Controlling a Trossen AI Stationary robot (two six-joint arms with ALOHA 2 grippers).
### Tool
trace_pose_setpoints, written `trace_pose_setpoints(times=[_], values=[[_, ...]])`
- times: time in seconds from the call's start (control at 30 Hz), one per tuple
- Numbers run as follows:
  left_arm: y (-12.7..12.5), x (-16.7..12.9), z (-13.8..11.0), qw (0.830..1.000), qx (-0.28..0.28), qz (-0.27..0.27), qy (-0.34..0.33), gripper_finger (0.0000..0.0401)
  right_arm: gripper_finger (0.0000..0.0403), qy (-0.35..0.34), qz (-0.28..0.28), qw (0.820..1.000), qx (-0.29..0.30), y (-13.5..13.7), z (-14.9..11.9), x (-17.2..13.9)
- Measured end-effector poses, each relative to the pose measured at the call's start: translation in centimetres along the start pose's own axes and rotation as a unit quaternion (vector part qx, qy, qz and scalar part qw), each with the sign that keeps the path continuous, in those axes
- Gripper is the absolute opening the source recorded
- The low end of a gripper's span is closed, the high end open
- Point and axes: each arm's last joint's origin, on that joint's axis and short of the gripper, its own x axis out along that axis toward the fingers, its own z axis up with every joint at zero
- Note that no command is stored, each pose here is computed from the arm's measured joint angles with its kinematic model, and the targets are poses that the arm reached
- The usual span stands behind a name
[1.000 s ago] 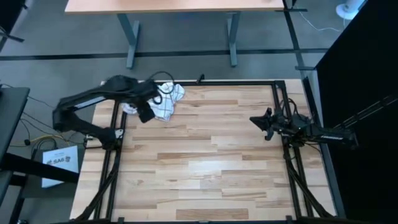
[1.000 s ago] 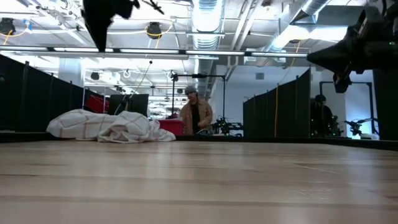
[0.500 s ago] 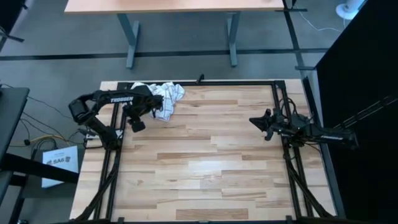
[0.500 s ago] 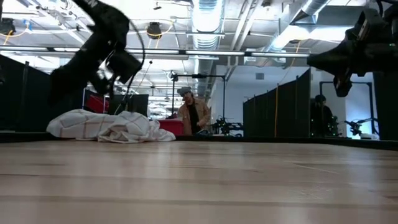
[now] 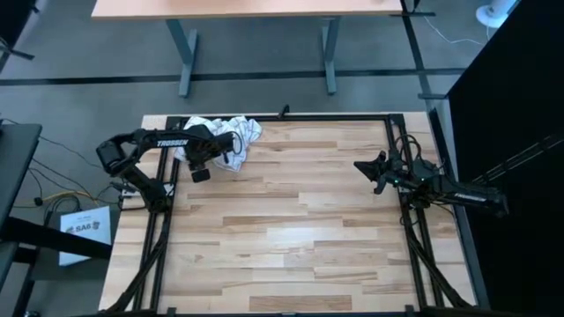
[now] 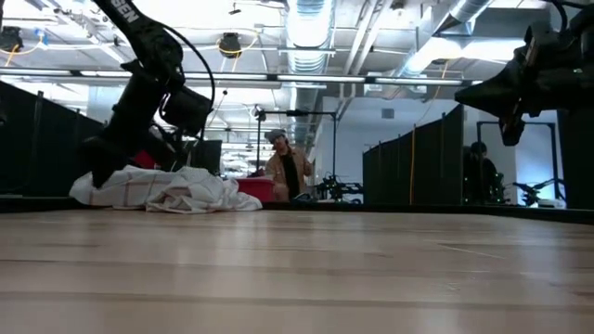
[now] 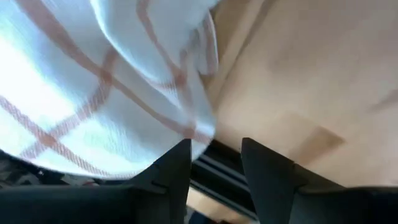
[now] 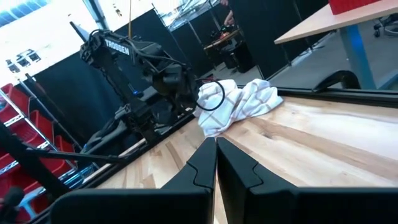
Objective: Roll towel
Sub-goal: Prepare the white striped towel on the table for folding
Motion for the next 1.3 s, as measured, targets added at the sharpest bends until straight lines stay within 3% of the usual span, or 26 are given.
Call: trace_pose_setpoints(times=[0.47, 0.53, 0.67, 0.83, 1.1, 1.3], values=[[0.0, 3.4, 0.2, 1.0, -0.004, 0.021, -0.012, 0.0123, 0.0, -0.002, -0.005, 1.0, 0.007, -0.1, 0.0, 0.0], [0.0, 3.5, 0.2, 1.0, -0.004, 0.021, -0.013, 0.0101, 0.0, -0.003, -0.005, 1.0, 0.006, -0.1, 0.0, 0.0], [0.1, 3.3, 0.4, 1.0, 0.001, 0.019, -0.02, 0.0016, 0.0, -0.003, -0.005, 1.0, 0.001, -0.1, 0.0, 0.0], [0.0, 3.0, 0.5, 1.0, 0.013, 0.002, -0.024, 0.0001, 0.0, -0.006, -0.004, 1.0, 0.0, -0.1, 0.1, 0.0], [0.4, -5.1, 2.5, 0.985, 0.039, -0.121, -0.114, 0.0, 0.0, -0.027, 0.033, 0.999, 0.001, 1.3, 1.8, -0.3], [0.7, -12.8, 2.3, 0.952, 0.065, -0.223, -0.197, 0.0, 0.0, -0.034, 0.059, 0.998, 0.001, 2.5, 3.1, -0.4]])
